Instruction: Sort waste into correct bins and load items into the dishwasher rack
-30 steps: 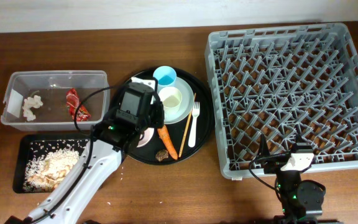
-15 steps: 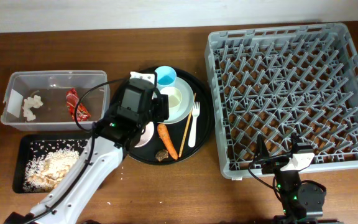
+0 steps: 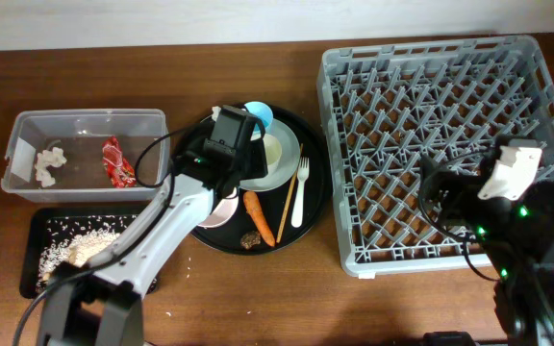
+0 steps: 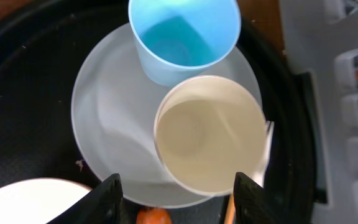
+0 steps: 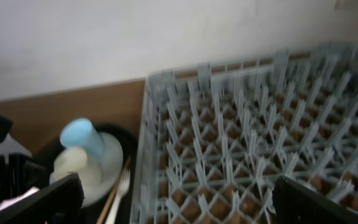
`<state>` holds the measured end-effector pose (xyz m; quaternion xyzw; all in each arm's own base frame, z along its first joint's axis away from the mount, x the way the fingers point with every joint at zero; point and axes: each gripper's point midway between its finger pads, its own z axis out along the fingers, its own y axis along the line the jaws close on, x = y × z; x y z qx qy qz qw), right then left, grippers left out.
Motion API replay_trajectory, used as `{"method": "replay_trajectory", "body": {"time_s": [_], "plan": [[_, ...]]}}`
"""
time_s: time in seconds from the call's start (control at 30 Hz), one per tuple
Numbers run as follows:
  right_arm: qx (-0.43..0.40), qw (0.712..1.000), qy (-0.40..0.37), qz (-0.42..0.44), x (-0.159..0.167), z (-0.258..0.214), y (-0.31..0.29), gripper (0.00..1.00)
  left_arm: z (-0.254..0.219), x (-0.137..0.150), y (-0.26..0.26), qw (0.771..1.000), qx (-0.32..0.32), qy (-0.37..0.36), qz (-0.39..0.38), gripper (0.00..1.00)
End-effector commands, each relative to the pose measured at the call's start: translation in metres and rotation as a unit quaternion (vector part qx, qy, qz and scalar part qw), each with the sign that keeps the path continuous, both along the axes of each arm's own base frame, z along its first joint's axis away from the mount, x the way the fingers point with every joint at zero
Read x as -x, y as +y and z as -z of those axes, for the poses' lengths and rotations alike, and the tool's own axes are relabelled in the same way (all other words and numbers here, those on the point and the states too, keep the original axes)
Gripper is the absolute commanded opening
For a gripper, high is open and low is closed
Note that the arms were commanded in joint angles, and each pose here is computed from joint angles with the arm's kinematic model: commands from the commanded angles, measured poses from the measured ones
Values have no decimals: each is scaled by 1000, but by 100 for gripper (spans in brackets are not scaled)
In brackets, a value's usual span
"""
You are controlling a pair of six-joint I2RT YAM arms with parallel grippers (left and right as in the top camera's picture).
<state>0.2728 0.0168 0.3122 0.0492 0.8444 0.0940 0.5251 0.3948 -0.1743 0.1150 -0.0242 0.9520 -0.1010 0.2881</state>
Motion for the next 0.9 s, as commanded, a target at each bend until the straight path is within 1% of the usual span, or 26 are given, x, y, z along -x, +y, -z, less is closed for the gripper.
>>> {"method": "replay_trajectory", "body": {"time_s": [0.0,0.03,0.13,0.27,0.33,0.4,0.43,0.47,0.57,0.6,0.7,0.77,0.83,0.87], "plan": [[-15,999,35,-25,-6,13,9,99,18,-9,-6,1000,1,10,-4,57],[-28,997,56,-47,-9,23,17,99,31,-13,-7,1000,-3,14,-5,56],[-30,996,72,-48,-12,30,18,99,41,-20,-8,1000,-7,10,-8,56],[-31,996,75,-48,-11,32,18,99,49,-22,-8,1000,-11,15,-9,45],[-30,996,75,-48,-11,32,18,99,49,-22,-9,1000,-10,14,-9,44],[-30,996,75,-48,-11,32,18,99,49,-22,-9,1000,-10,14,-9,36],[-30,996,75,-47,-11,32,18,99,49,-22,-9,1000,-10,14,-9,34],[-30,996,75,-47,-11,32,18,99,48,-22,-9,1000,-10,13,-9,30],[-30,996,74,-47,-12,32,18,99,40,-24,-7,1000,-6,5,-11,9],[-30,996,72,-47,-12,31,18,99,34,-24,-4,1000,-4,1,-14,1],[-29,996,63,-48,-14,27,18,99,13,-20,0,1000,2,-11,-16,1],[-25,997,59,-51,-13,23,18,99,-19,-17,11,999,11,-34,-21,1],[-37,995,51,-76,-10,10,27,99,-67,-12,19,996,51,-75,9,0],[-46,992,41,-112,-6,1,39,99,-99,-6,24,990,98,-98,32,0]]}}
